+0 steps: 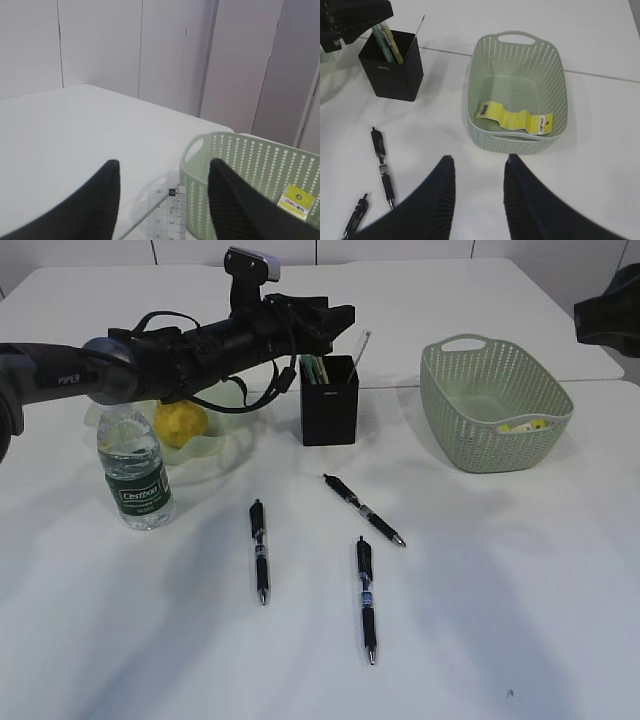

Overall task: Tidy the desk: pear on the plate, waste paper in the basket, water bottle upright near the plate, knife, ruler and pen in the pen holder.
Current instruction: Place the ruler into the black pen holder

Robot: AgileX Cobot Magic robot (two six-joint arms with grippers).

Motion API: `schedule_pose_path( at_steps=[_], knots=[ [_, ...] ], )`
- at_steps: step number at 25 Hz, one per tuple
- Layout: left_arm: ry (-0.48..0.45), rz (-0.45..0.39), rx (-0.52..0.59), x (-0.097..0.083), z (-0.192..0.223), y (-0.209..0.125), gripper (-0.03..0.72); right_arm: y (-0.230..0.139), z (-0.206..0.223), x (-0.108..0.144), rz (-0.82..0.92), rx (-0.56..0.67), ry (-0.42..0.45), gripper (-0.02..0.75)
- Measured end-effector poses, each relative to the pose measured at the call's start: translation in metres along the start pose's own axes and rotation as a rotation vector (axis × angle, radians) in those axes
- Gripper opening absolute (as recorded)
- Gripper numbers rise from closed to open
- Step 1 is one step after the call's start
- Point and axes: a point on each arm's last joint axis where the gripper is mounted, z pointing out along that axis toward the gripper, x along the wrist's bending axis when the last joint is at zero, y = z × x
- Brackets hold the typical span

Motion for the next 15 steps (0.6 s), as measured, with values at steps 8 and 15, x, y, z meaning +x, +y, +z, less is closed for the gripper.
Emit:
schedule_pose_path(
  at_steps=[8,15],
  knots=[
    [-0.007,-0.011,-0.02,0.006,-0.005,0.003,0.403,0.0,0.0,0.0,0.003,-0.002,0.002,0.279],
    [-0.013,-0.033,-0.027,0.014,-0.01,0.005,0.403,0.0,0.0,0.001,0.011,-0.001,0.006,0.279]
  ],
)
